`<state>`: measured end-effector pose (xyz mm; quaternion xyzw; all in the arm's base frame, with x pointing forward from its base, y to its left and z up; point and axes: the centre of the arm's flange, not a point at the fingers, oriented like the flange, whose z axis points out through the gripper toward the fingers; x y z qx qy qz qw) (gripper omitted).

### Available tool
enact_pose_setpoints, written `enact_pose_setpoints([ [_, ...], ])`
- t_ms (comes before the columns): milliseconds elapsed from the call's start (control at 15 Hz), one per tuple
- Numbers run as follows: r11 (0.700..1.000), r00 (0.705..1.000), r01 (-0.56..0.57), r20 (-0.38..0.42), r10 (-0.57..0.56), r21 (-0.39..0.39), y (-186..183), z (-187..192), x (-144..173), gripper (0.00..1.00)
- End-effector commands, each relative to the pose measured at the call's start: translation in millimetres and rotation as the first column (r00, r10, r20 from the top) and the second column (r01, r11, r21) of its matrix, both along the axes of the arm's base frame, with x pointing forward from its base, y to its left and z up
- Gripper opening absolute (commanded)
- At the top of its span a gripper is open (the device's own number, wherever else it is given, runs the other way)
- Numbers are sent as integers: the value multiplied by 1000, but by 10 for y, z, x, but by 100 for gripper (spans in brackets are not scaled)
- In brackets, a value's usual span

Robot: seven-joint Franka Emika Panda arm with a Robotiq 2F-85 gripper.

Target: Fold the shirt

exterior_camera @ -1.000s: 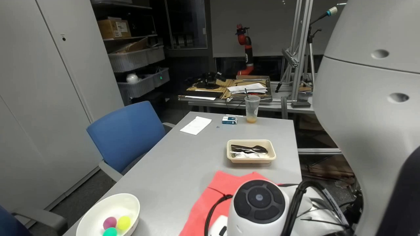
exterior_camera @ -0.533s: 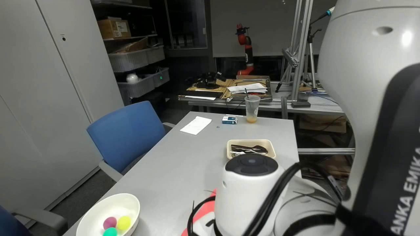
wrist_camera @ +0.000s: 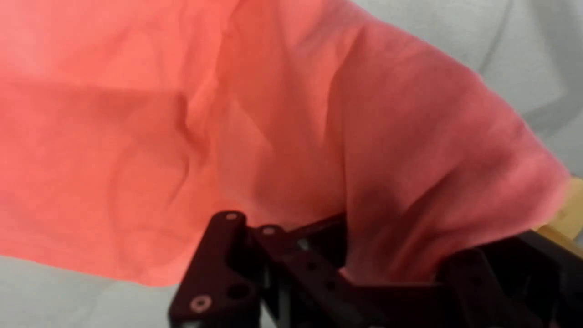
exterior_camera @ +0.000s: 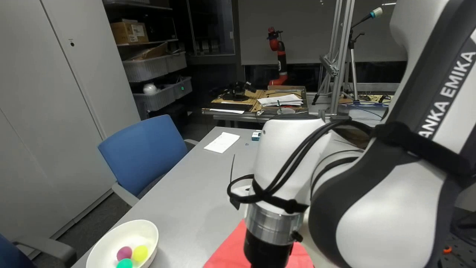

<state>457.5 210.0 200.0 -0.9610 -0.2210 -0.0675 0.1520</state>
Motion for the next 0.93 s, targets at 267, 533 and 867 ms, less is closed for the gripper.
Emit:
enact_pose_setpoints([
  [267, 957, 985, 168, 73, -155, -237, -907, 47, -496, 0],
  [533, 914, 980, 176, 155, -127, -365, -1255, 147, -607, 0],
  [867, 877, 981, 176, 152, -119, -447, -1471, 396, -659, 47],
])
